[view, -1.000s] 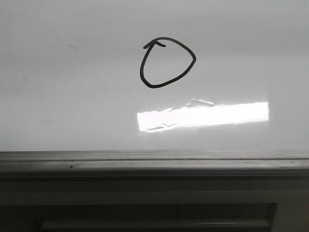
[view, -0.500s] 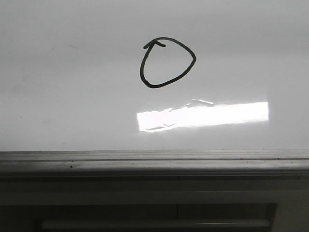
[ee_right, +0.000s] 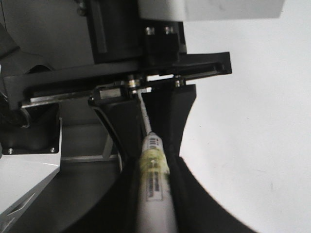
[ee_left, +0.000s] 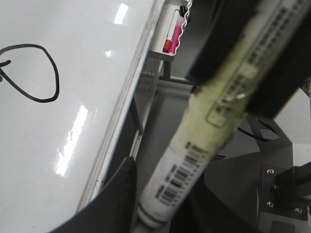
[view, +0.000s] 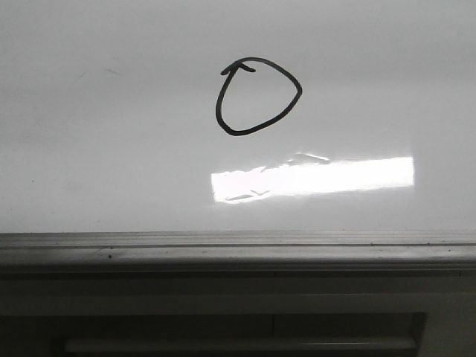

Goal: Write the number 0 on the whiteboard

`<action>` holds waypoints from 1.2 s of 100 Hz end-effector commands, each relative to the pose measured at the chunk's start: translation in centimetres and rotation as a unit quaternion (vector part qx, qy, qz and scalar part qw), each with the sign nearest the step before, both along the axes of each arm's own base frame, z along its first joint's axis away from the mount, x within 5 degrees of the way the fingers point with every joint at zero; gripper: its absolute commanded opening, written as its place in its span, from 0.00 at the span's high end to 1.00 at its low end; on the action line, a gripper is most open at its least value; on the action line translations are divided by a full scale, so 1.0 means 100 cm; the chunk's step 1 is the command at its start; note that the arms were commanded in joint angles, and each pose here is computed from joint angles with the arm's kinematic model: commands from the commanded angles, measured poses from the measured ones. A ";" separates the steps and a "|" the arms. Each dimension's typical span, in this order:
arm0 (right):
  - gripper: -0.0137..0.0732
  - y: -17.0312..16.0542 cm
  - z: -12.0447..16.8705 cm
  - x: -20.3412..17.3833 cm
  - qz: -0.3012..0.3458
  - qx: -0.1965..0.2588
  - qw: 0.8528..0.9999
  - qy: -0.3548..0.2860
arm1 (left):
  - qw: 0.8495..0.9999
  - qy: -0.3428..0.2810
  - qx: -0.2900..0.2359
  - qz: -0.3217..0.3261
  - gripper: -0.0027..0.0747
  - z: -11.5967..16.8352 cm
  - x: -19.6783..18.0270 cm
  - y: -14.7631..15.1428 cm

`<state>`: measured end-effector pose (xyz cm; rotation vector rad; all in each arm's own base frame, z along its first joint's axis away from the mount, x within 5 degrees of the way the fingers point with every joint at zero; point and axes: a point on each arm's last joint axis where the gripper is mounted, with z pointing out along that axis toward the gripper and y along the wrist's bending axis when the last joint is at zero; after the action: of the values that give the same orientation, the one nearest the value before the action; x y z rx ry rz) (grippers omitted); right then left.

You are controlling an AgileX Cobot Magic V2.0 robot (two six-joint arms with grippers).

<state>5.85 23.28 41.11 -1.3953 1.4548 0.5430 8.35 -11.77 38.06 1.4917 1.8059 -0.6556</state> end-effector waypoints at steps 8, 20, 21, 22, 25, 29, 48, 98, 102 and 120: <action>0.90 -0.003 0.011 -0.005 0.009 0.028 0.999 0.025 | 0.996 -0.034 -0.070 0.034 0.99 0.020 0.006 -0.004; 0.90 -0.003 0.010 -0.004 0.007 0.022 0.999 0.027 | 0.996 -0.042 -0.068 0.028 0.99 0.020 0.005 -0.004; 0.90 -0.003 0.010 -0.004 0.007 0.022 0.999 0.027 | 0.996 -0.043 -0.068 0.027 0.99 0.020 0.005 -0.004; 0.90 -0.003 0.010 -0.004 0.007 0.022 0.999 0.027 | 0.996 -0.044 -0.067 0.026 0.99 0.020 0.005 -0.004; 0.90 -0.003 0.010 -0.004 0.007 0.021 0.999 0.027 | 0.996 -0.043 -0.069 0.026 0.99 0.020 0.005 -0.004; 0.90 -0.003 0.010 -0.004 0.007 0.021 0.999 0.027 | 0.996 -0.043 -0.069 0.026 0.99 0.020 0.005 -0.004; 0.90 -0.004 0.007 -0.004 0.002 0.007 0.999 0.031 | 0.996 -0.044 -0.078 0.029 0.99 0.022 0.006 -0.005; 0.90 -0.007 0.002 -0.003 -0.008 -0.022 0.999 0.037 | 0.994 -0.064 -0.088 0.019 0.67 0.024 0.006 -0.006; 0.90 -0.007 0.002 -0.003 -0.008 -0.022 0.999 0.037 | 0.994 -0.064 -0.089 0.020 0.70 0.025 0.006 -0.006; 0.90 -0.006 0.002 -0.003 -0.007 -0.022 0.999 0.037 | 0.994 -0.060 -0.089 0.021 0.88 0.023 0.009 -0.008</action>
<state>5.92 22.87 40.72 -1.4222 1.5307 0.5059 8.38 -12.13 38.34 1.5228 1.7149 -0.6554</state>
